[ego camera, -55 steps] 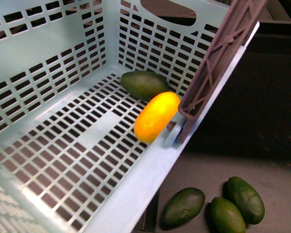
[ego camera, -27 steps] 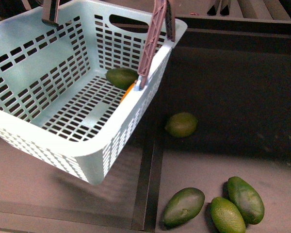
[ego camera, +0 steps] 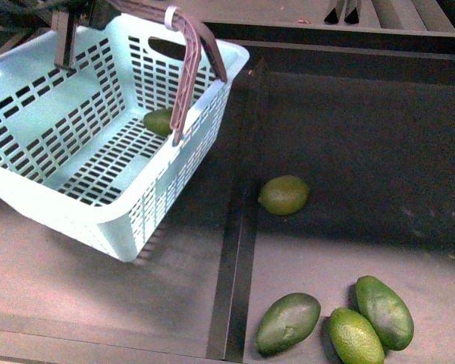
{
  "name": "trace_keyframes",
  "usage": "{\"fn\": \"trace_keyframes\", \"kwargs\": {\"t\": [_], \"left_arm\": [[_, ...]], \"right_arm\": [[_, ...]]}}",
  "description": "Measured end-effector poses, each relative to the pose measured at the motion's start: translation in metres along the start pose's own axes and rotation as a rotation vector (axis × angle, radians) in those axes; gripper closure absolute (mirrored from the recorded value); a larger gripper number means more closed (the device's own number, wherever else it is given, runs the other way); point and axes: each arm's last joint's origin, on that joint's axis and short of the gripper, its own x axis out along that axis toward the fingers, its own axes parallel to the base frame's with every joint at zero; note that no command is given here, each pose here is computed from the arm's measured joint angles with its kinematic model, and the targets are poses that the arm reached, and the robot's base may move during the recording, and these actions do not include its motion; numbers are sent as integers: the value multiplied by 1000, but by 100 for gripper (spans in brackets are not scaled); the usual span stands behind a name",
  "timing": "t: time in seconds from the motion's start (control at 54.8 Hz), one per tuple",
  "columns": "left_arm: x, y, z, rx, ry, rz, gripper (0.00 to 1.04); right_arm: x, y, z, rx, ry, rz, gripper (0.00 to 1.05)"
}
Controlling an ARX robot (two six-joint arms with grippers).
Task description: Pick mango and avocado into basket
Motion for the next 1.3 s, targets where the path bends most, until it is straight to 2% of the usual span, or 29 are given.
{"fn": "trace_keyframes", "kwargs": {"t": [0.073,0.183,0.292,0.383,0.475,0.566,0.602,0.73,0.822,1.004,1.041,1.059,1.132,1.168,1.223,1.296], "left_arm": [[1,17,-1,1,3,37,101],[-4,29,1,-5,9,48,101],[-12,34,2,-4,29,45,76],[-22,31,4,-6,28,29,51],[-31,27,8,-16,16,15,37],[-54,20,16,-46,-16,-16,13],[-63,18,19,-54,-29,-24,7],[-107,15,28,-79,-90,-29,8],[-153,17,32,-71,-150,49,8],[-160,17,32,-41,-158,35,9],[-157,23,32,110,-209,-61,16],[-156,29,31,241,-247,-140,21],[-167,53,26,686,-407,-290,39],[-176,60,24,866,-482,-308,46],[-189,67,23,1041,-567,-311,57],[-201,79,22,1174,-615,-285,71]], "right_arm": [[0,0,0,0,0,0,9],[0,0,0,0,0,0,9],[0,0,0,0,0,0,9],[0,0,0,0,0,0,9],[0,0,0,0,0,0,9],[0,0,0,0,0,0,9],[0,0,0,0,0,0,9],[0,0,0,0,0,0,9],[0,0,0,0,0,0,9],[0,0,0,0,0,0,9],[0,0,0,0,0,0,9],[0,0,0,0,0,0,9],[0,0,0,0,0,-1,9],[0,0,0,0,-1,0,9],[0,0,0,0,0,0,9],[0,0,0,0,-1,0,9]]}}
